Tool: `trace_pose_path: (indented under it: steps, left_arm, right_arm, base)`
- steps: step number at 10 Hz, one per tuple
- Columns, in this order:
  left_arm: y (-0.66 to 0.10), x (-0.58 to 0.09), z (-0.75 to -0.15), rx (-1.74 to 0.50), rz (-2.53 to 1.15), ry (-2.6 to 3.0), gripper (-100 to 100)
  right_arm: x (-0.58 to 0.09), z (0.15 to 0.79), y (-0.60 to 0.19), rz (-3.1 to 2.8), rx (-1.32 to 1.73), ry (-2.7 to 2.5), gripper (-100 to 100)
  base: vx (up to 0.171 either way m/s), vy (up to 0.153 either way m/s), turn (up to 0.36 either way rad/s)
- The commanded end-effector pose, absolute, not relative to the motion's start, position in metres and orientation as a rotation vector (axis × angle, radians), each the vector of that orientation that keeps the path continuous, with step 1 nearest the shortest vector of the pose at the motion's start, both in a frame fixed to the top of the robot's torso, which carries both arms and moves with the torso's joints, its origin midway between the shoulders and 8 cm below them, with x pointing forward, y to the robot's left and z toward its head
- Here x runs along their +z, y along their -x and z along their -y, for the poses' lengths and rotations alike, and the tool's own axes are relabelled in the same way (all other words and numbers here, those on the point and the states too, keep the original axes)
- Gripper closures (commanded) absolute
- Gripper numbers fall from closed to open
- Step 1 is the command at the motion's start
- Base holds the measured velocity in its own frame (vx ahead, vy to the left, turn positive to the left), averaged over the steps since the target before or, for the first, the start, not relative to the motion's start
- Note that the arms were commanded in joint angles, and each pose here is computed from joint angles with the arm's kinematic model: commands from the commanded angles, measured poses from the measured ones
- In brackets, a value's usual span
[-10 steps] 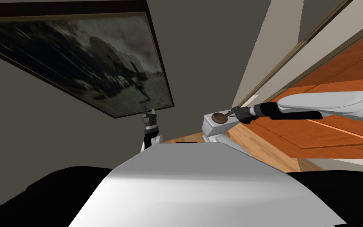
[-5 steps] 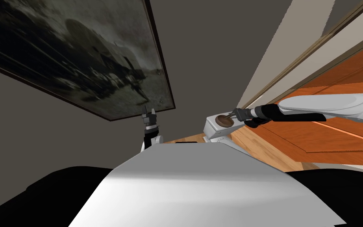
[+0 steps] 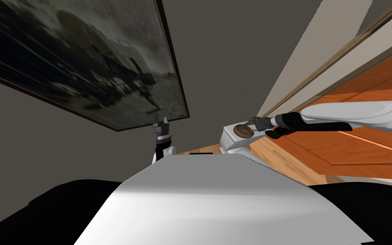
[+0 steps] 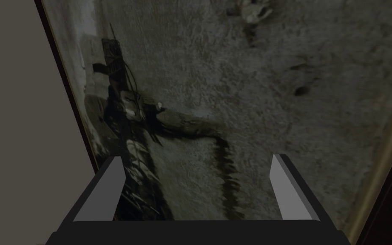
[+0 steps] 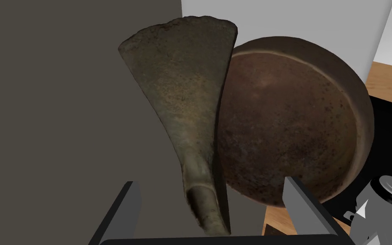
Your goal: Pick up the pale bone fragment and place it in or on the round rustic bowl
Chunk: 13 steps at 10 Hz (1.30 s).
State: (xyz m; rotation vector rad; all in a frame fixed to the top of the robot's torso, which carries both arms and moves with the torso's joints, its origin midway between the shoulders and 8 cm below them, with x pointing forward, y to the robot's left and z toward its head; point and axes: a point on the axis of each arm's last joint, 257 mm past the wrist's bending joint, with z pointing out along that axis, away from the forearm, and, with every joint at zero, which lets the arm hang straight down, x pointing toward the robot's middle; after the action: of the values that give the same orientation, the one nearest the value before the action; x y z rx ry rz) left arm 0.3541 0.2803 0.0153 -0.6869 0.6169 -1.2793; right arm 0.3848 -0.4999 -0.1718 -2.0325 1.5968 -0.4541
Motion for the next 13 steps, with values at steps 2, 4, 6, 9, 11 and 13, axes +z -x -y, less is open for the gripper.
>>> trace_pose_path:
  steps: [2,4,6,9,11,13]
  left_arm:
    - [-0.354,0.015,-0.28,-1.279,-0.617,0.687,0]
    - [-0.354,0.015,-0.28,-1.279,-0.617,0.687,0]
    - [-0.354,0.015,-0.28,-1.279,-0.617,0.687,0]
    - [-0.354,0.015,-0.28,-1.279,-0.617,0.687,0]
    - [-0.354,0.015,-0.28,-1.279,-0.617,0.687,0]
    - [-0.354,0.015,-0.28,-1.279,-0.617,0.687,0]
  right_arm:
    - [-0.172,0.5,-0.385,-1.597,-0.454,2.032,0]
    - [-0.152,0.49,-0.396,-1.579,-0.444,2.044,-100]
    - [-0.142,0.484,-0.402,-1.57,-0.438,2.05,-100]
    - [-0.122,0.472,-0.412,-1.552,-0.427,2.063,-100]
    - [-0.126,0.473,-0.41,-1.554,-0.431,2.062,0]
    - [-0.126,0.473,-0.41,-1.553,-0.431,2.062,0]
  base:
    - [0.0,0.0,0.0]
    - [-0.001,-0.018,-0.077]
    - [-0.002,-0.016,-0.031]
    - [-0.001,-0.018,-0.058]
    - [0.0,-0.003,-0.005]
    - [0.0,0.0,0.0]
